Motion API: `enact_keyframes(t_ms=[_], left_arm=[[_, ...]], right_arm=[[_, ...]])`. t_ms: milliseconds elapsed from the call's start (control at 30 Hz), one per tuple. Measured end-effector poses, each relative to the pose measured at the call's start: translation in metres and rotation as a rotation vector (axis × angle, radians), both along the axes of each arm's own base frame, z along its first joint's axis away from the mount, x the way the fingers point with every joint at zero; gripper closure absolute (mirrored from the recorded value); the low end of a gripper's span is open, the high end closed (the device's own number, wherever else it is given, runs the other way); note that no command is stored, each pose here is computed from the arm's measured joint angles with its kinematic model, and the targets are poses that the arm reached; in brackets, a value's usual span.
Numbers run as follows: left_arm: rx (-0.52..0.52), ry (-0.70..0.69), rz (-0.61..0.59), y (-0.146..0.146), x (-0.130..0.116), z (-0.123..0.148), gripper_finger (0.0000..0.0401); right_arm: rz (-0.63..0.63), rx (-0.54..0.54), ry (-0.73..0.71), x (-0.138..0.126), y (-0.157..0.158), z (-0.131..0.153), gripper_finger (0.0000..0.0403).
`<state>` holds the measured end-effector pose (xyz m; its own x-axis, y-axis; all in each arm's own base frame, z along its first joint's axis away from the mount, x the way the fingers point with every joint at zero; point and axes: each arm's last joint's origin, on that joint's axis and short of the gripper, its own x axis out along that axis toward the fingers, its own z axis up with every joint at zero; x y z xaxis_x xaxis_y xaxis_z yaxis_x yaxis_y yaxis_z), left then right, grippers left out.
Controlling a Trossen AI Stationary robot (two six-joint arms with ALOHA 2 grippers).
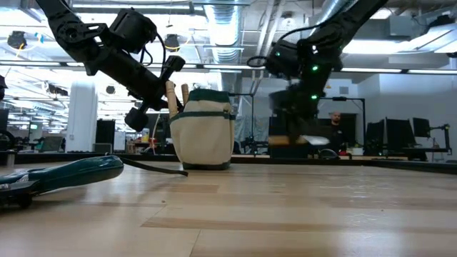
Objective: Pick & Place Garden tools in Gardening bag
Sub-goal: Put the top brown trowel into the white gardening bag
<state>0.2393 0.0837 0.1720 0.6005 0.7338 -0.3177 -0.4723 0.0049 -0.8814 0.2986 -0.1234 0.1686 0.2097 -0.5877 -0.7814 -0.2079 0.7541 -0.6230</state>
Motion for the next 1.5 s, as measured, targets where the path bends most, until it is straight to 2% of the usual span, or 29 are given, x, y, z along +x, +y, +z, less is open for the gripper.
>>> enact_keyframes(t_ms=[133,300,400,633,800,867,1100,1200,1300,1400,1500], left_arm=[[0.0,0.001,-0.004,0.0,0.0,0.0,0.04],[-0.003,0.002,-0.021,0.0,0.0,0.0,0.0399],[0.004,0.007,-0.044,-0.001,0.001,0.001,0.0399],[0.002,-0.005,-0.065,-0.001,0.002,0.002,0.0399],[-0.009,-0.015,-0.098,-0.002,0.002,0.002,0.0399],[-0.012,-0.017,-0.109,-0.002,0.003,0.002,0.0399],[-0.011,-0.021,-0.164,-0.003,0.004,0.003,0.0399],[-0.012,-0.025,-0.183,-0.003,0.005,0.004,0.0399],[-0.01,-0.035,-0.187,-0.003,0.005,0.004,0.0399],[-0.008,-0.04,-0.187,-0.003,0.005,0.005,0.0399],[0.002,-0.033,-0.203,-0.004,0.005,0.005,0.0399]], right_arm=[[0.091,0.237,0.082,-0.01,0.026,-0.001,0.0348],[0.199,0.403,0.046,-0.017,0.05,0.018,0.0348],[0.23,0.482,0.044,-0.02,0.059,0.02,0.0348],[0.287,0.547,0.272,-0.029,0.081,-0.014,0.0348],[0.313,0.555,0.303,-0.029,0.095,-0.021,0.0344],[0.307,0.555,0.292,-0.029,0.099,-0.019,0.0323],[0.241,0.575,0.302,-0.033,0.1,-0.018,0.0214],[0.116,0.599,0.269,-0.033,0.098,-0.016,0.0179],[-0.118,0.678,0.213,-0.03,0.09,-0.002,0.0157],[-0.462,0.712,0.144,-0.03,0.08,0.011,0.015],[-0.883,0.717,0.02,-0.03,0.072,0.017,0.0149]])
